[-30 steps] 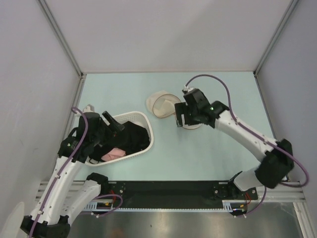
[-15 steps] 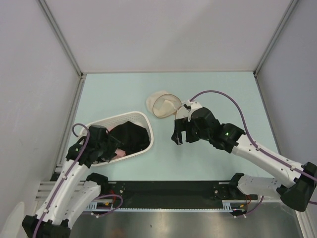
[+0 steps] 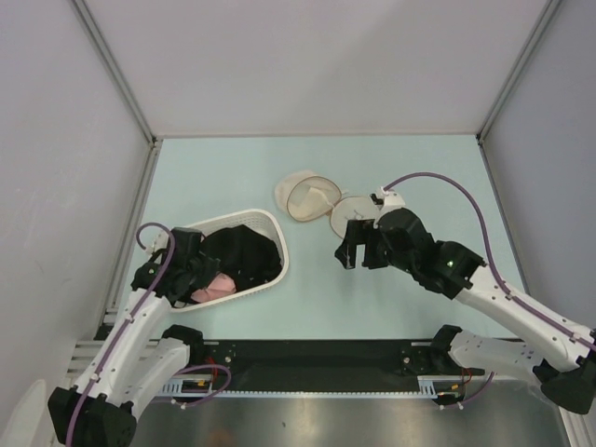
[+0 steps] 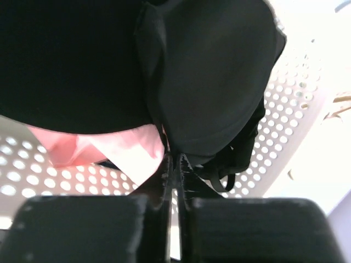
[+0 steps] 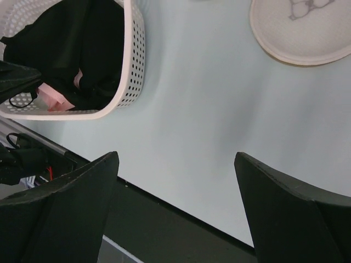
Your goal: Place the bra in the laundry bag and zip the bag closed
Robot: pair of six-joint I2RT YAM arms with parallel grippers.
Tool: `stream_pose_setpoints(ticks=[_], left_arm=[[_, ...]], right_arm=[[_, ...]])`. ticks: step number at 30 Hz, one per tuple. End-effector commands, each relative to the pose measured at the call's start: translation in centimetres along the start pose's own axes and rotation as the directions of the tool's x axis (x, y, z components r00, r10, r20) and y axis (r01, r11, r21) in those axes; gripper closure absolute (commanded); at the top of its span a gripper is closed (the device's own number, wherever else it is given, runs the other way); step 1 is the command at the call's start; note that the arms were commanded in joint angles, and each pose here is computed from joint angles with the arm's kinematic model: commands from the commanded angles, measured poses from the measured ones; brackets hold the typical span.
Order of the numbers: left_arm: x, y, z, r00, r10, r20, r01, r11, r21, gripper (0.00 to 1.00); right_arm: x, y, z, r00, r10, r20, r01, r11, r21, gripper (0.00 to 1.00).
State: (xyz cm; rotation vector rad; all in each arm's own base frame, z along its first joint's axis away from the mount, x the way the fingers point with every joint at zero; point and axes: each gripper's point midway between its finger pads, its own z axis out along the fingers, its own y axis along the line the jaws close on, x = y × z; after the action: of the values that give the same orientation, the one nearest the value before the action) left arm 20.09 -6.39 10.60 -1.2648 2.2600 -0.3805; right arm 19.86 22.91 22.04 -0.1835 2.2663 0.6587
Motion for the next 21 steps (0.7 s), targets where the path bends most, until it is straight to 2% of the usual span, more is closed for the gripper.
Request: stream_pose_setpoints(ticks=[1, 3, 4, 6, 7, 9, 11, 14, 18, 19, 21], left_arm=[[-3.5, -2.0, -1.6, 0.986, 0.073, 0.153, -0.083, 0.994, 0.065, 1.00], [-4.2, -4.2, -3.1, 0.974, 0.123, 0.190, -0.154, 0.975, 0.158, 1.00], [-4.5, -4.9, -3.8, 0.957, 0.193, 0.216, -0.235, 0.954, 0.186, 1.00], [-5.1, -7.7, -6.4, 0.934, 0.237, 0.267, -0.315, 0.899, 0.303, 1.00], [-5.4, -8.6, -7.8, 0.903, 0.290, 0.318, -0.395, 0.851, 0.346, 1.00], [-5.8, -11.1, -11.2, 0.870, 0.305, 0.387, -0.466, 0.764, 0.446, 1.00], [-6.6, -12.9, -14.8, 0.813, 0.318, 0.488, -0.558, 0.668, 0.493, 1.00], [-6.4, -15.3, -19.6, 0.737, 0.344, 0.582, -0.667, 0.508, 0.545, 1.00], [-4.4, -18.4, -24.9, 0.647, 0.379, 0.661, -0.758, 0.227, 0.611, 1.00], [-2.6, -19.1, -26.5, 0.622, 0.401, 0.672, -0.756, 0.085, 0.649, 1.00], [-1.3, -20.3, -27.3, 0.622, 0.432, 0.653, -0.720, -0.013, 0.694, 1.00]], right_arm=[[-1.4, -1.1, -2.0, 0.997, -0.003, 0.074, 0.000, 0.999, 0.050, 0.08], [-1.5, -1.4, -2.4, 0.997, -0.011, 0.081, 0.006, 0.998, 0.057, 0.08], [-1.5, -1.3, -2.5, 0.997, -0.013, 0.076, 0.010, 0.999, 0.051, 0.07], [-1.6, -1.3, -2.7, 0.997, -0.029, 0.073, 0.026, 0.999, 0.043, 0.07], [-1.5, -1.3, -2.8, 0.997, -0.036, 0.069, 0.033, 0.998, 0.044, 0.08], [-1.5, -1.5, -2.7, 0.996, -0.063, 0.062, 0.060, 0.997, 0.049, 0.07], [-1.3, -1.5, -2.7, 0.995, -0.090, 0.046, 0.089, 0.995, 0.039, 0.07], [-1.1, -1.4, -2.5, 0.991, -0.132, 0.020, 0.132, 0.991, 0.009, 0.07], [-1.6, -0.4, -2.9, 0.986, -0.167, 0.010, 0.167, 0.984, -0.067, 0.07], [-1.7, 0.1, -3.2, 0.986, -0.165, 0.003, 0.164, 0.981, -0.106, 0.07], [-2.6, 0.6, -3.9, 0.984, -0.174, 0.025, 0.176, 0.975, -0.138, 0.04]])
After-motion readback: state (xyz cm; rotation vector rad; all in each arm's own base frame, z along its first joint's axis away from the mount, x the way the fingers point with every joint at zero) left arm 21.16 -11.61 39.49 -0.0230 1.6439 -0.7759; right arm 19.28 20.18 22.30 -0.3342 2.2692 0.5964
